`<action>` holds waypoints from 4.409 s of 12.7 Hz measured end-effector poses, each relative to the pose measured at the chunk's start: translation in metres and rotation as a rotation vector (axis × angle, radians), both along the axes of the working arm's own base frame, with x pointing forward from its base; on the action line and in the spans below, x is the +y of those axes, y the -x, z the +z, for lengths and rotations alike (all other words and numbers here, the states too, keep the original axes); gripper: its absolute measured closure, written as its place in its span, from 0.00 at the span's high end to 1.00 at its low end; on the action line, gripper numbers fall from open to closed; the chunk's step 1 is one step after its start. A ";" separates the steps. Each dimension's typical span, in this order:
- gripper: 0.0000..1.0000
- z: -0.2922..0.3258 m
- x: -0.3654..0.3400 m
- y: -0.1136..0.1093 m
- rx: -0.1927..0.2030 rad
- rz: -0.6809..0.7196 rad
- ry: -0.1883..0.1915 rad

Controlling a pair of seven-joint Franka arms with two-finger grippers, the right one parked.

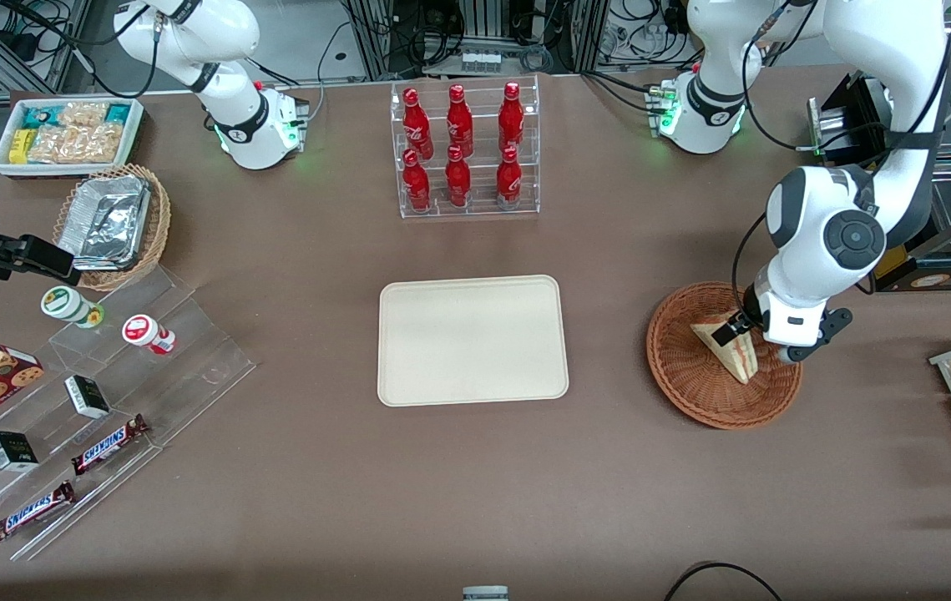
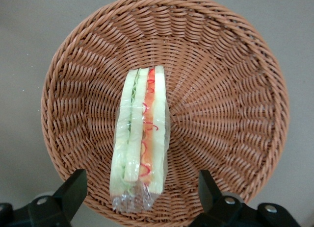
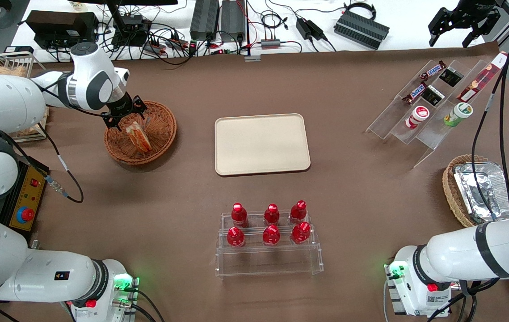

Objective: Place sandwich from basket to tray
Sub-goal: 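Lower the open left gripper around the wrapped sandwich, then close the left gripper on the sandwich and lift it, then carry the held sandwich over the cream tray, then lower the sandwich onto the tray and open the left gripper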

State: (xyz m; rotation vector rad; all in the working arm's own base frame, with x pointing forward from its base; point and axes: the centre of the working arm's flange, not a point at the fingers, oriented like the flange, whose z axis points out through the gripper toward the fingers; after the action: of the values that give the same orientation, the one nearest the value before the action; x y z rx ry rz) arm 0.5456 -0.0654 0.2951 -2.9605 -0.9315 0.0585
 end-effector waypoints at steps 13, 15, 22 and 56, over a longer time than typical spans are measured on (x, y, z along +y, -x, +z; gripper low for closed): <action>0.42 -0.044 0.002 0.000 0.043 0.103 -0.009; 0.33 -0.039 0.001 -0.001 0.038 0.096 -0.008; 0.15 0.059 -0.040 -0.037 0.081 -0.095 -0.012; 0.33 -0.053 -0.483 0.033 0.101 -0.377 0.036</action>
State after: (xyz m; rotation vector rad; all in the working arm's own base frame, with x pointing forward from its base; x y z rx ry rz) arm 0.5123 -0.5480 0.2424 -3.0743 -0.3543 0.2112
